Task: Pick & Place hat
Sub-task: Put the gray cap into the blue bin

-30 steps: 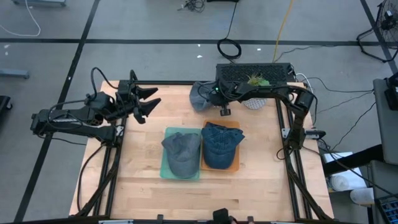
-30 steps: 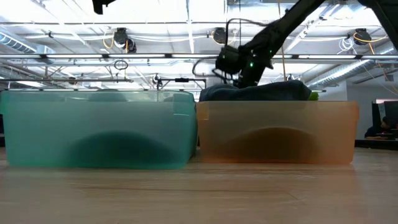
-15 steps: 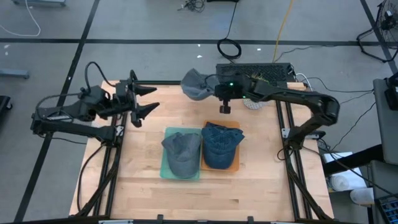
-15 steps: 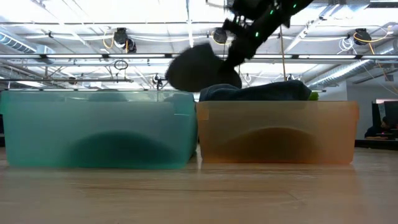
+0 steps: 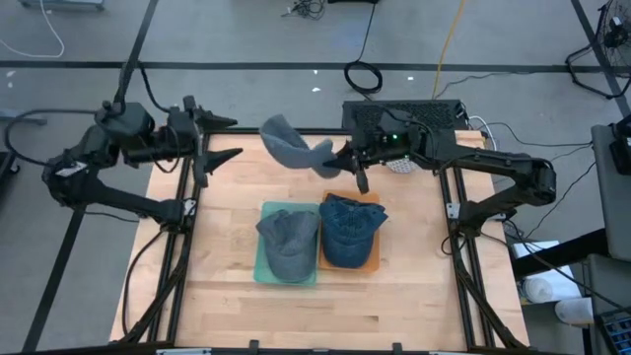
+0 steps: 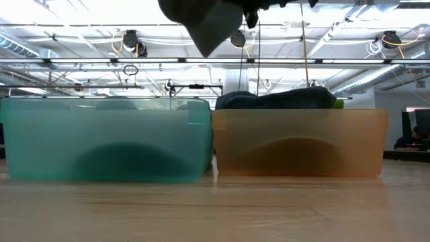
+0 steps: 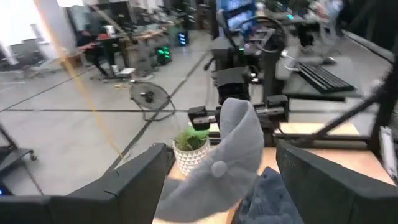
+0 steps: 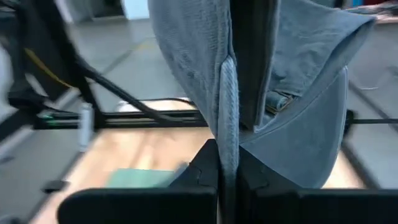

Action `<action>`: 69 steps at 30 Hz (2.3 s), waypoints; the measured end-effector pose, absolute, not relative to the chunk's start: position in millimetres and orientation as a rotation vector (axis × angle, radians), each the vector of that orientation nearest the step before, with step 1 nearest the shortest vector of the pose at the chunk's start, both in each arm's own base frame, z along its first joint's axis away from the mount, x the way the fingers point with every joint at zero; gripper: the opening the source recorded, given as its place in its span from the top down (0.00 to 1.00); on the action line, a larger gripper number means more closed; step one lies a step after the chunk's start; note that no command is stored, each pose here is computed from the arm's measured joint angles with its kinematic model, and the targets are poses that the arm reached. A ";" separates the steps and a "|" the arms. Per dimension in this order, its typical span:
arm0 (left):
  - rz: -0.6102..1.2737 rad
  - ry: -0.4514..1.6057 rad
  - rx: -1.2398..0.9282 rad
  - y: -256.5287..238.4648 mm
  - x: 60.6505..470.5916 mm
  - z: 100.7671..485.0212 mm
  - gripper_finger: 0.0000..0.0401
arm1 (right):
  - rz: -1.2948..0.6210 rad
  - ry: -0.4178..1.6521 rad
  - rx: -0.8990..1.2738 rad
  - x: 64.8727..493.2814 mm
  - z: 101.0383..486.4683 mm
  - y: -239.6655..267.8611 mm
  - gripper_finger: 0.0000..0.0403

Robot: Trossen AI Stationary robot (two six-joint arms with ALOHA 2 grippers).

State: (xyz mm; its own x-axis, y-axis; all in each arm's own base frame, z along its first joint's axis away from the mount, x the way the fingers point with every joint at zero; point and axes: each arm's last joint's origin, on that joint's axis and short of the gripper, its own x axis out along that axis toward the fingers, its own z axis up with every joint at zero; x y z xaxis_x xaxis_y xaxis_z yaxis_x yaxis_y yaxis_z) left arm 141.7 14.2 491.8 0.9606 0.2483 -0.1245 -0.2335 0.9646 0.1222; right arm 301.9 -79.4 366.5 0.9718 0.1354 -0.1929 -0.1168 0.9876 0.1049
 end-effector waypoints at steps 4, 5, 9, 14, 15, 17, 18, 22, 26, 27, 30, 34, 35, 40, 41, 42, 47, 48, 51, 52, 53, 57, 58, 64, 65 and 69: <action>0.139 0.190 0.132 11.9 151.1 512.5 0.22 | 0.260 0.203 0.151 303.8 369.5 -63.6 1.00; 0.107 0.201 0.134 11.1 153.8 516.5 0.22 | 0.290 0.208 0.163 304.5 369.4 -58.7 1.00; 0.012 0.273 0.140 7.2 165.6 527.1 0.22 | 0.361 0.210 0.173 307.3 370.1 -41.4 1.00; -0.066 0.380 0.103 1.6 187.3 529.1 0.22 | 0.403 0.196 0.180 309.2 372.2 -28.5 1.00; -0.079 0.403 0.095 0.1 192.8 527.6 0.22 | 0.408 0.198 0.179 309.3 372.0 -26.8 1.00; -0.113 0.433 0.077 -3.6 204.5 524.3 0.22 | 0.417 0.208 0.181 309.5 371.1 -23.6 1.00; -0.135 0.445 0.070 -5.7 210.2 521.9 0.22 | 0.421 0.209 0.181 309.7 371.0 -22.6 1.00; -0.219 0.496 0.045 -13.9 226.9 512.7 0.22 | 0.428 0.215 0.178 309.7 370.6 -20.5 1.00; -0.246 0.570 -0.004 -20.4 235.8 503.4 0.22 | 0.435 0.234 0.184 309.2 368.7 -20.3 1.00; -0.248 0.585 -0.015 -21.9 237.1 501.7 0.22 | 0.450 0.235 0.186 309.0 368.8 -20.0 1.00; -0.245 0.645 -0.047 -25.0 237.5 496.2 0.22 | 0.454 0.234 0.185 308.9 369.1 -19.5 1.00; -0.184 0.714 -0.092 -25.6 238.6 489.9 0.22 | 0.460 0.235 0.183 309.0 368.9 -17.7 1.00; -0.173 0.724 -0.107 -25.4 239.3 488.9 0.22 | 0.461 0.233 0.182 309.1 369.1 -17.6 1.00; -0.169 0.703 -0.135 -25.5 239.6 491.0 0.32 | 0.461 0.231 0.182 309.1 369.3 -17.5 1.00; -0.172 0.703 -0.136 -25.6 239.4 491.0 0.36 | 0.461 0.231 0.182 309.1 369.3 -17.5 1.00; -0.177 0.705 -0.138 -25.8 239.6 490.8 0.40 | 0.461 0.230 0.182 309.1 369.4 -17.5 1.00; -0.214 0.713 -0.165 -27.0 239.4 490.5 0.62 | 0.461 0.224 0.179 309.2 369.9 -17.6 1.00; -0.215 0.714 -0.170 -27.1 239.4 490.5 0.67 | 0.462 0.221 0.177 309.3 370.2 -17.6 1.00; -0.213 0.716 -0.179 -27.1 239.4 490.5 0.80 | 0.462 0.216 0.175 309.4 370.7 -17.6 1.00; -0.213 0.716 -0.179 -27.1 239.4 490.5 0.85 | 0.462 0.211 0.173 309.5 371.3 -17.6 1.00; -0.213 0.716 -0.179 -27.1 239.4 490.5 0.90 | 0.463 0.204 0.171 309.6 371.9 -17.6 1.00; -0.223 0.701 -0.204 -27.6 240.4 491.9 0.96 | 0.467 0.179 0.135 309.9 373.6 -17.6 0.98; -0.237 0.688 -0.220 -28.2 241.3 493.2 0.96 | 0.467 0.176 0.122 309.9 373.5 -17.7 0.97; -0.384 0.559 -0.305 -29.5 243.9 507.2 0.96 | 0.408 0.182 0.161 310.4 373.8 -19.4 0.83; -0.402 0.549 -0.324 -28.7 242.7 509.2 0.96 | 0.397 0.183 0.175 309.3 374.7 -20.3 0.80; -0.403 0.540 -0.363 -26.7 234.1 513.8 0.96 | 0.379 0.154 0.182 297.6 385.6 -25.1 0.68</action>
State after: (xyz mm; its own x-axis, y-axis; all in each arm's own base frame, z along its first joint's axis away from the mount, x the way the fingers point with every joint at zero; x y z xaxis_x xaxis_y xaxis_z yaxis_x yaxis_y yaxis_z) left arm 234.1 -26.7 513.8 0.7836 -0.4583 -0.4195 0.2717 0.8600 -0.4320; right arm 297.6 -25.1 385.6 0.9178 0.3800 -0.1151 -0.3524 0.9132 0.2046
